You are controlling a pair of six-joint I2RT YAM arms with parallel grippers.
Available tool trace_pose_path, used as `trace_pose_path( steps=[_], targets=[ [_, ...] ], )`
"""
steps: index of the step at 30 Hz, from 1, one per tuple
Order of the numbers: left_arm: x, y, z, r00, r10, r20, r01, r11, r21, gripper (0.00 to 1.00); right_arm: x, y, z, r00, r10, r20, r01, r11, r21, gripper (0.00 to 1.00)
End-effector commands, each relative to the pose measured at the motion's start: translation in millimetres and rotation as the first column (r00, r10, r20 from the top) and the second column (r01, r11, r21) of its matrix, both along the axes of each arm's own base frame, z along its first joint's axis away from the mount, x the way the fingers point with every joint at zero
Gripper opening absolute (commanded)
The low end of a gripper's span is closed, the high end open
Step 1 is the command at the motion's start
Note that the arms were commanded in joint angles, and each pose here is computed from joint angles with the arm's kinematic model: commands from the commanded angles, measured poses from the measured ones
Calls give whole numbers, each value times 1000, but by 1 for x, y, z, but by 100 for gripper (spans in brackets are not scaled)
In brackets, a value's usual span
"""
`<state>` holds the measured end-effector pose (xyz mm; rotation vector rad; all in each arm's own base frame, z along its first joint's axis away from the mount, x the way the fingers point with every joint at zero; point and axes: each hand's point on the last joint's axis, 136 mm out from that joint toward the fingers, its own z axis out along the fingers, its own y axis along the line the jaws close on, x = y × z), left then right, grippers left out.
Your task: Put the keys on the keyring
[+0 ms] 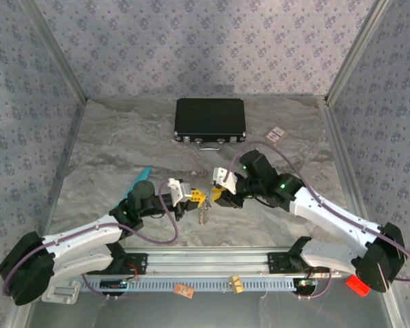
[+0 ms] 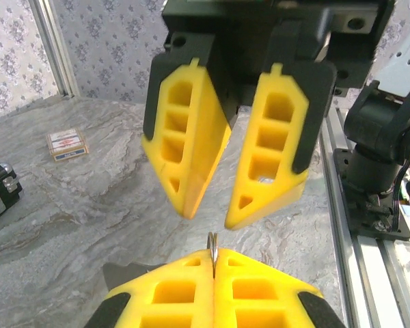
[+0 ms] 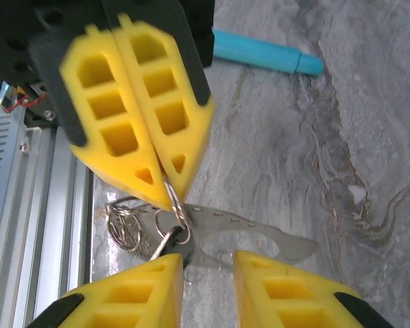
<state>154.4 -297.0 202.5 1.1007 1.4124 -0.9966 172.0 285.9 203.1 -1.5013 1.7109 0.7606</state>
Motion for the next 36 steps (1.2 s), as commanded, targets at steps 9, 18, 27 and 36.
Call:
trace_pose_path(
  steps=[9, 18, 27, 36],
  targets=[
    [0, -2, 26, 999, -4, 35, 7, 995, -99, 0, 1, 15, 6, 1000, 26, -11, -25, 997, 73, 26],
    [0, -4, 27, 999, -10, 38, 14, 994, -105, 0, -2, 24, 7, 998, 59, -28, -56, 994, 94, 6],
    [9, -1, 5, 999, 32, 23, -33, 997, 64, 27, 1, 13, 1, 998, 57, 21, -55, 997, -55, 0],
    [3, -3, 3, 999, -11, 50, 5, 992, 129, 13, -4, 4, -7, 989, 133, 69, -111, 959, -261, 0]
  ],
)
